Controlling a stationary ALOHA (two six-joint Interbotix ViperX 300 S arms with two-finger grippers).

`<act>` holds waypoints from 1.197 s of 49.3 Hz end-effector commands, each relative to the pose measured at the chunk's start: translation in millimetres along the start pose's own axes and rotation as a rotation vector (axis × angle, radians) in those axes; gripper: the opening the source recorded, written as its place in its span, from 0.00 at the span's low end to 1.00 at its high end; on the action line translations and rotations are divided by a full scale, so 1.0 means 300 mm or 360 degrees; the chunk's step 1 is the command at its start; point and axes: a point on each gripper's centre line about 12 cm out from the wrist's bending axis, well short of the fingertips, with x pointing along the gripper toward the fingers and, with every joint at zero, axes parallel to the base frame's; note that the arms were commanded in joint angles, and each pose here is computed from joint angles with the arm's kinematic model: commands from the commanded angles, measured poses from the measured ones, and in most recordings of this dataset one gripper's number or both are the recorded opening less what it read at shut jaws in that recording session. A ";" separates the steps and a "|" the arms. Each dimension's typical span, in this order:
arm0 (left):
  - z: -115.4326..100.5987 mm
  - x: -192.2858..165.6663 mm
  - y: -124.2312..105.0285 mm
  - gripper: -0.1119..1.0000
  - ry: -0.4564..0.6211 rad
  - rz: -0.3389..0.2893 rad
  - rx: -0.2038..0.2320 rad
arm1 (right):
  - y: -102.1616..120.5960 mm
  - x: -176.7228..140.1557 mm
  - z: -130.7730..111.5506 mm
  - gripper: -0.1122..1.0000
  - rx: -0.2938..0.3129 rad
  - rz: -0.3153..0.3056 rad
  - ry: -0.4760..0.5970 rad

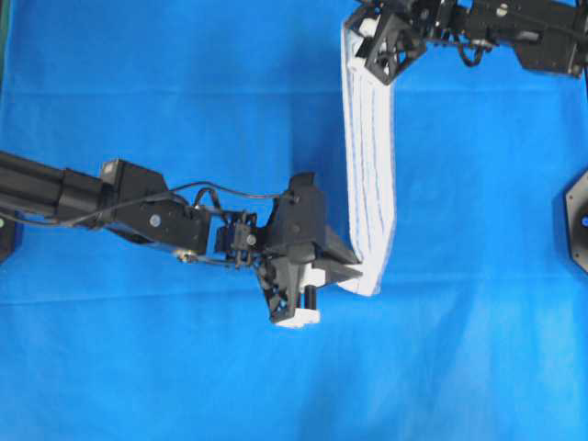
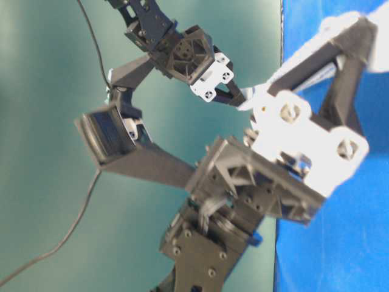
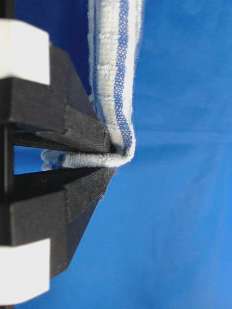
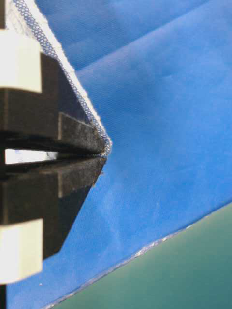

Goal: Fold the blue towel.
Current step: 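Lift the strip and rotate it to lie front-to-back, then release the strip and move both grippers outward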

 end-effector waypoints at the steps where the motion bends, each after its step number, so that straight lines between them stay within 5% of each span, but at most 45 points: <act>1: 0.064 -0.033 -0.019 0.16 -0.0088 -0.0023 -0.0002 | -0.005 -0.016 0.046 0.12 0.0011 0.0000 -0.0069; 17: 0.056 -0.035 -0.015 0.20 -0.0074 -0.0018 -0.0001 | -0.001 -0.015 0.053 0.13 0.0010 0.0015 -0.0100; 21: 0.054 -0.036 -0.015 0.36 -0.0064 -0.0016 -0.0003 | 0.000 -0.014 0.054 0.18 0.0008 0.0021 -0.0111; 30: 0.040 -0.056 -0.032 0.79 0.0019 -0.0021 0.0009 | 0.000 -0.015 0.058 0.61 -0.0021 0.0021 -0.0119; 34: 0.045 -0.080 -0.048 0.79 0.0074 -0.0025 0.0014 | -0.001 -0.020 0.062 0.70 -0.0028 0.0019 -0.0126; 46: 0.067 -0.230 -0.044 0.76 0.0252 0.0007 0.0019 | -0.006 -0.073 0.071 0.66 -0.0032 0.0014 -0.0170; 59: 0.096 -0.414 0.076 0.76 0.0125 0.0114 -0.0045 | 0.000 -0.200 0.017 0.66 -0.0022 0.0024 -0.0212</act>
